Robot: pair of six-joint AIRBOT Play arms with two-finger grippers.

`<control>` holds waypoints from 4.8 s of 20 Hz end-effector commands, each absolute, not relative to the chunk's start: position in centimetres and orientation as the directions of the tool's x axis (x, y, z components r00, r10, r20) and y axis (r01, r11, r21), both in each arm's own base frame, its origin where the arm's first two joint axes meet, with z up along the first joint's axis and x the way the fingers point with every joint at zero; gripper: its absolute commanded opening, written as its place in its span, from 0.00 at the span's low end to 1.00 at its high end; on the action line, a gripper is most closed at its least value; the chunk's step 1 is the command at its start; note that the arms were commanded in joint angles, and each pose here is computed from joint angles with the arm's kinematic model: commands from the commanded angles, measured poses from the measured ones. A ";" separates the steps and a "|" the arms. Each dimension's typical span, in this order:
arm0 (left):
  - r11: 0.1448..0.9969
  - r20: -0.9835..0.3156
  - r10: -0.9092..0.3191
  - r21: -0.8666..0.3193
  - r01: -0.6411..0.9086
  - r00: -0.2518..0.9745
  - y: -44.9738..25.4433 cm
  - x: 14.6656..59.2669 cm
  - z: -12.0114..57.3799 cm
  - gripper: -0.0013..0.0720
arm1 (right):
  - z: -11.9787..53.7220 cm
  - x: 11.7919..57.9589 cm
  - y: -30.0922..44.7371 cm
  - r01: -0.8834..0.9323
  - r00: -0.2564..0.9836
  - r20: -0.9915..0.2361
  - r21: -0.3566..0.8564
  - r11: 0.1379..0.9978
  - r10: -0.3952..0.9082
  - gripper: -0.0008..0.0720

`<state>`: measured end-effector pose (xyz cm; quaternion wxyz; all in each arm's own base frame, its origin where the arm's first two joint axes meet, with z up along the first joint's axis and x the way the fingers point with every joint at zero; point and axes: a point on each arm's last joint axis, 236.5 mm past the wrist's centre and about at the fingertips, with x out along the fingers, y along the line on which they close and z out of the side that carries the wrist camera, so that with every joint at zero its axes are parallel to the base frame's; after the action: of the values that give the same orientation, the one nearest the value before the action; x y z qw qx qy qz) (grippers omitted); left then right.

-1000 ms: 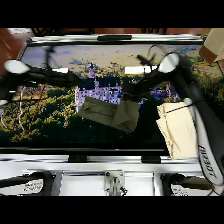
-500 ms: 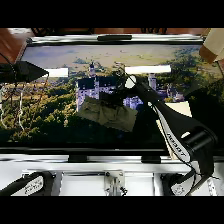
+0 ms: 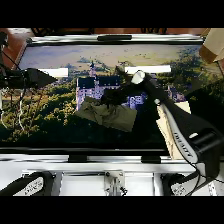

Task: Fold the shirts.

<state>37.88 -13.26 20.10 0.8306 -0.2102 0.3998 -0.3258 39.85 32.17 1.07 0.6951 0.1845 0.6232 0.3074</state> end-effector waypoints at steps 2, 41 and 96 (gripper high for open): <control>0.701 -0.540 -0.707 -0.621 0.351 0.457 -13.3 37.9 18.6 0.06 | 0.2 38.6 16.4 -0.123 -0.031 -0.952 0.306 0.944 0.304 0.64; 0.690 -0.528 -0.719 -0.624 0.368 0.452 -13.6 37.7 19.0 0.06 | 16.3 44.1 -5.1 0.134 0.555 -0.787 0.403 0.905 0.268 0.11; 0.962 -0.981 0.115 0.149 0.227 0.158 -10.3 31.3 1.3 0.85 | 5.2 35.0 12.9 0.016 0.188 -0.977 0.103 0.995 0.099 0.73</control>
<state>32.05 -9.57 2.52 0.7556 0.1190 0.6435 -0.0296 35.34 12.15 5.52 0.7747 0.0480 0.6302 0.0192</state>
